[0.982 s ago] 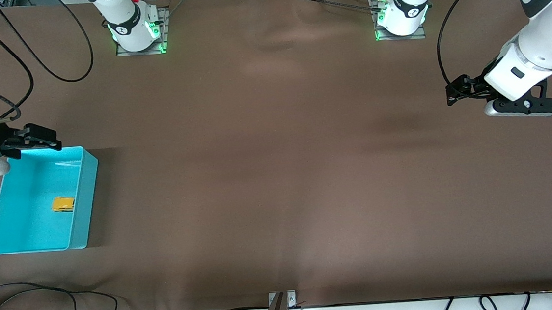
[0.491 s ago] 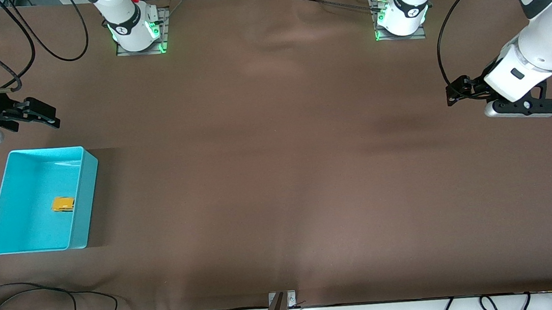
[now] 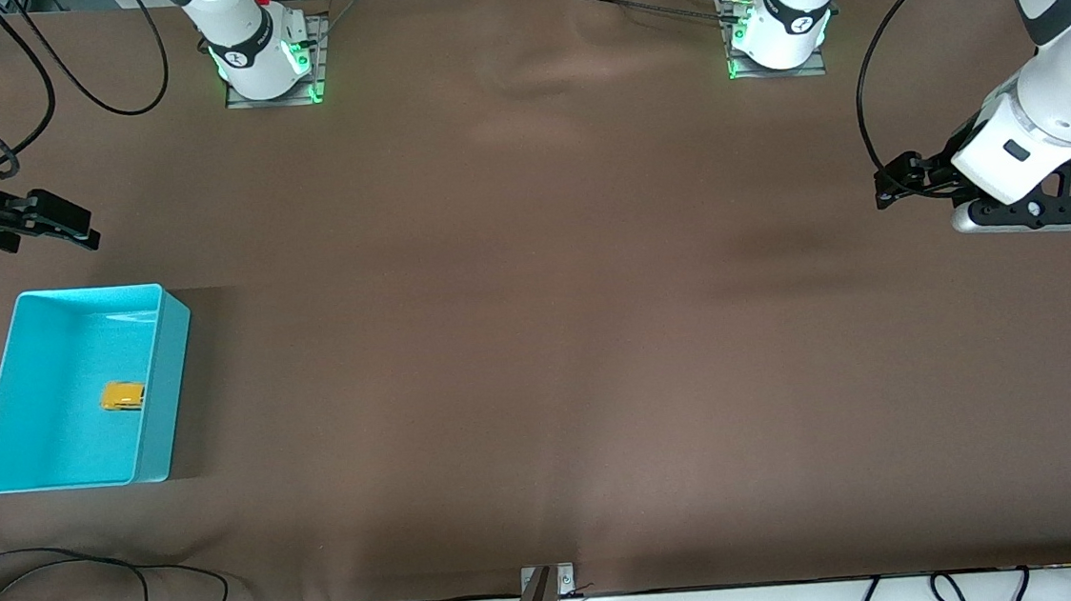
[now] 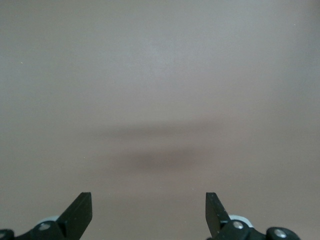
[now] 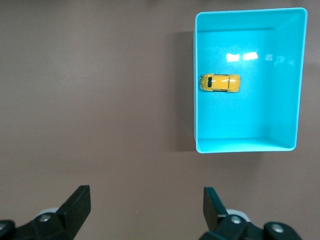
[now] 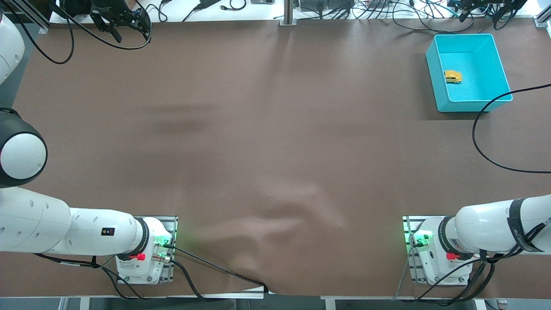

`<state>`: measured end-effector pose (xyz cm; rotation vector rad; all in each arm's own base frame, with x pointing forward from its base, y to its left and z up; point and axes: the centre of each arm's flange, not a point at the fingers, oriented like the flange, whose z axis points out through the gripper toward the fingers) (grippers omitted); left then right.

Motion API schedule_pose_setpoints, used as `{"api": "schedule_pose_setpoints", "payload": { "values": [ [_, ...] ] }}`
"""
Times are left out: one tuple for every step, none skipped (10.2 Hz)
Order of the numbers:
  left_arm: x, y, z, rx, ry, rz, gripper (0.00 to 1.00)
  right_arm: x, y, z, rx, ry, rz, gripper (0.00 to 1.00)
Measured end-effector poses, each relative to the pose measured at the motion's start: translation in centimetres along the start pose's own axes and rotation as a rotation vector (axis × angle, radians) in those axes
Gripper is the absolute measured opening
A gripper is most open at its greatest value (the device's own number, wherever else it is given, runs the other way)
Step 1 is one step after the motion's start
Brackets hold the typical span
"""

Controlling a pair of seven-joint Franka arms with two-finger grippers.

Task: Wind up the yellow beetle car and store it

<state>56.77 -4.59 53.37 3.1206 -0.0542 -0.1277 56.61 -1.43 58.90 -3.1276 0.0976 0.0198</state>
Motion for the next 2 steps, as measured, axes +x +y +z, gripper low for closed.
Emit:
{"api": "schedule_pose_setpoints", "payload": {
  "values": [
    [0.0, 0.04, 0.0, 0.0, 0.0, 0.001, 1.0, -0.06, 1.18, -0.19, 0.0, 0.003, 0.019, 1.0],
    [0.0, 0.04, 0.0, 0.0, 0.0, 0.001, 1.0, -0.14, 1.77, -0.37, 0.0, 0.006, 0.029, 1.0]
  ]
}}
